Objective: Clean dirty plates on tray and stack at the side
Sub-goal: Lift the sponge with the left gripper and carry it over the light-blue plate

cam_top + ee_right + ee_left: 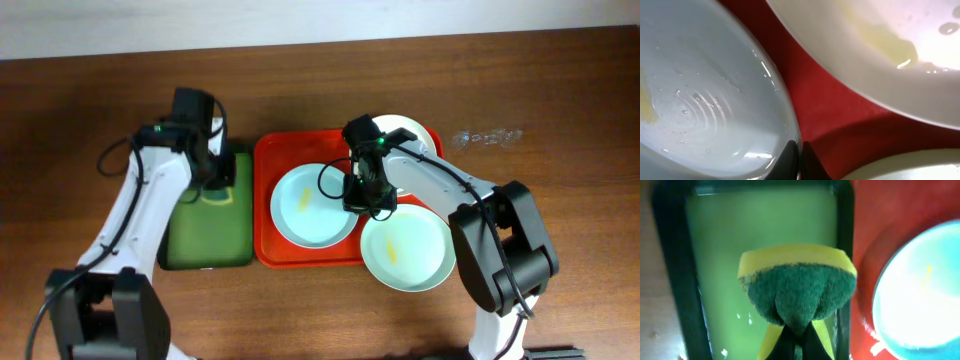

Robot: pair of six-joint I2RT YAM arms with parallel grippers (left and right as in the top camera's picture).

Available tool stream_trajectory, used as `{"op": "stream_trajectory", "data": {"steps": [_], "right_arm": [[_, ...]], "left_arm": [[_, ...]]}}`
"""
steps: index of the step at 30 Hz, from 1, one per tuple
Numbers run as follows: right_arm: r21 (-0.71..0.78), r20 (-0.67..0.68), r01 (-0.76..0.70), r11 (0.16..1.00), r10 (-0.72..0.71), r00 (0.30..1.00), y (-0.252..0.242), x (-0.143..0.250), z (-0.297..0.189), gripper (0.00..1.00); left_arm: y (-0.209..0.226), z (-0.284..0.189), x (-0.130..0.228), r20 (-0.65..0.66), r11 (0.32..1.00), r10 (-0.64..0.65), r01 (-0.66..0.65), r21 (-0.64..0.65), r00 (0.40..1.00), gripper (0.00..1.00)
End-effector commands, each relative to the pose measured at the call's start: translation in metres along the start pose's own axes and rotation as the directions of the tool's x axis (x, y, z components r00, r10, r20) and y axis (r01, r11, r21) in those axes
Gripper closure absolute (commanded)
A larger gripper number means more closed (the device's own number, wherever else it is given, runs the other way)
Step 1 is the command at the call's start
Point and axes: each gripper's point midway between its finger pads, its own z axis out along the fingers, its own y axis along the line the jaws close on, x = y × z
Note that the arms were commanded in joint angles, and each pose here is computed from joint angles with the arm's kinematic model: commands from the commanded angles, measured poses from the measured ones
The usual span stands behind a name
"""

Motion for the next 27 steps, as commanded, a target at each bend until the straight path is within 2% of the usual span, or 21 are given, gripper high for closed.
{"op": "stream_trajectory", "data": {"steps": [1, 4, 8, 11, 12, 13, 14, 15, 16, 27], "right_arm": [[0.026, 0.016, 0.012, 1.0, -0.012, 1.0, -0.002, -0.003, 0.001, 0.96], [0.022, 0.022, 0.013, 1.0, -0.014, 1.0, -0.001, -0.005, 0.001, 0.96], [-0.005, 0.07, 0.044, 0.999, -0.043, 0.997, 0.006, -0.016, 0.0, 0.96], [-0.025, 0.115, 0.128, 0.991, -0.125, 0.985, 0.013, -0.027, -0.001, 0.95], [-0.024, 0.114, 0.128, 0.991, -0.124, 0.986, 0.013, -0.027, -0.001, 0.77], [-0.025, 0.112, 0.127, 0.992, -0.124, 0.986, 0.013, -0.026, -0.001, 0.73], [-0.024, 0.102, 0.114, 0.993, -0.111, 0.989, 0.012, -0.024, -0.001, 0.81], [-0.021, 0.094, 0.108, 0.994, -0.106, 0.99, 0.011, -0.022, -0.001, 0.94], [-0.017, 0.085, 0.106, 0.994, -0.104, 0.991, 0.01, -0.02, 0.0, 0.96], [-0.018, 0.088, 0.107, 0.994, -0.105, 0.991, 0.01, -0.021, 0.0, 0.96]], "left_arm": [[-0.005, -0.005, -0.026, 0.029, 1.0, 0.023, -0.024, 0.007, 0.999, 1.0], [-0.008, 0.0, -0.034, 0.054, 1.0, 0.029, -0.03, 0.011, 0.998, 1.0], [-0.055, 0.001, -0.029, 0.059, 0.99, 0.132, -0.135, 0.045, 0.989, 1.0], [-0.079, 0.001, -0.021, 0.051, 0.979, 0.179, -0.183, 0.086, 0.982, 1.0], [-0.089, 0.0, -0.017, 0.047, 0.973, 0.19, -0.195, 0.12, 0.981, 1.0], [-0.095, 0.0, -0.015, 0.047, 0.969, 0.204, -0.208, 0.13, 0.978, 1.0], [-0.099, 0.0, -0.014, 0.046, 0.967, 0.213, -0.217, 0.132, 0.976, 1.0], [-0.105, 0.002, -0.012, 0.041, 0.963, 0.229, -0.232, 0.135, 0.973, 1.0], [-0.11, 0.007, -0.009, 0.028, 0.96, 0.242, -0.243, 0.138, 0.97, 1.0], [-0.139, 0.105, 0.02, -0.143, 0.945, 0.314, -0.293, 0.147, 0.939, 1.0]]}}
